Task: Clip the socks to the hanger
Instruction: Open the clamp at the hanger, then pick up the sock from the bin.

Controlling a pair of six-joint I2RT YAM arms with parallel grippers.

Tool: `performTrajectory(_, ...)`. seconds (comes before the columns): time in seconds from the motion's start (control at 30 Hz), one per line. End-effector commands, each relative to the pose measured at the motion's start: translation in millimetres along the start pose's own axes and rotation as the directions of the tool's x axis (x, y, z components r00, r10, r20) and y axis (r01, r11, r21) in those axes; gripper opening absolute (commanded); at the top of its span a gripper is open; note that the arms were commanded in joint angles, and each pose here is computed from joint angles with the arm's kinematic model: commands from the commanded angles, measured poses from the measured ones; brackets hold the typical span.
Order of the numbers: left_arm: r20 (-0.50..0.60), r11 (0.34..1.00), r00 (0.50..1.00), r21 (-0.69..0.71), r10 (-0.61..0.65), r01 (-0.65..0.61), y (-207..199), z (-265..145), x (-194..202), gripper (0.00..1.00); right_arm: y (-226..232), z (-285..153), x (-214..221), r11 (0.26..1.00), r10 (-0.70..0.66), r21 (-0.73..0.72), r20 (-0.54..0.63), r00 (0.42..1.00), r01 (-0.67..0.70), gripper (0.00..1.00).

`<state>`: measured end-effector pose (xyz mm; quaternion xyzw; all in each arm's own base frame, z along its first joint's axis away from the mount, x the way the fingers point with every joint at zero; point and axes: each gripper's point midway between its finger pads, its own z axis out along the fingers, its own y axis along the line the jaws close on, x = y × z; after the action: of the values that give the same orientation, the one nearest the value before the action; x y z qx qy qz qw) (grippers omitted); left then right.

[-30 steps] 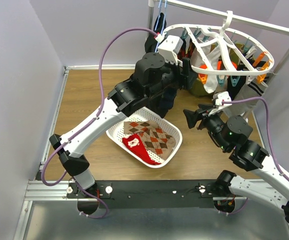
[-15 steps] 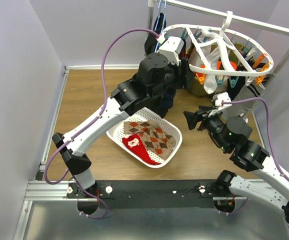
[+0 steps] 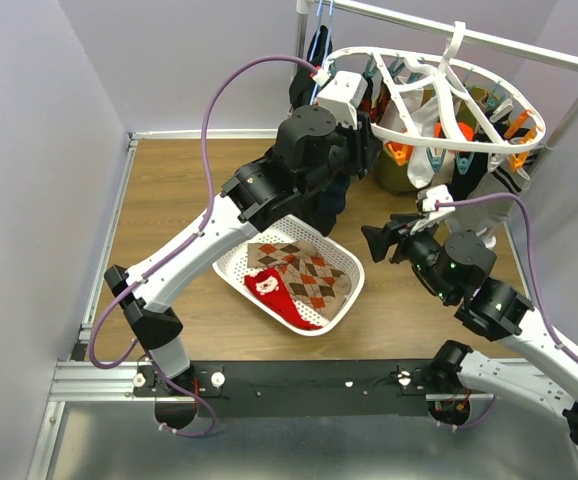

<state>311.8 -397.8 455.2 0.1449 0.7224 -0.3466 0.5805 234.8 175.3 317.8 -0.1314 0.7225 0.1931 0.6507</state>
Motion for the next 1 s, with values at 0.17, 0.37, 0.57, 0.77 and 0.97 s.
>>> performTrajectory(0.17,0.036,0.999,0.999,0.006,0.038,-0.038,-2,-2,-8,0.23,16,10,28,0.997,0.000,-0.072,-0.086,0.996,-0.006,0.75)
performTrajectory(0.37,0.017,0.998,0.999,0.042,0.050,-0.051,-5,-1,-3,0.04,24,15,27,0.995,0.007,-0.102,-0.074,0.997,-0.014,0.75)
performTrajectory(0.57,-0.005,0.997,0.999,0.054,0.053,-0.053,-2,0,4,0.00,57,30,63,0.968,-0.061,-0.251,-0.226,0.972,0.002,0.75)
performTrajectory(0.77,-0.030,0.997,0.998,0.062,0.056,-0.054,-2,0,11,0.00,89,40,123,0.909,-0.151,-0.415,-0.400,0.904,-0.033,0.74)
performTrajectory(0.97,-0.056,0.997,0.997,0.062,0.056,-0.053,0,0,18,0.00,110,58,180,0.873,-0.185,-0.479,-0.507,0.842,-0.097,0.73)
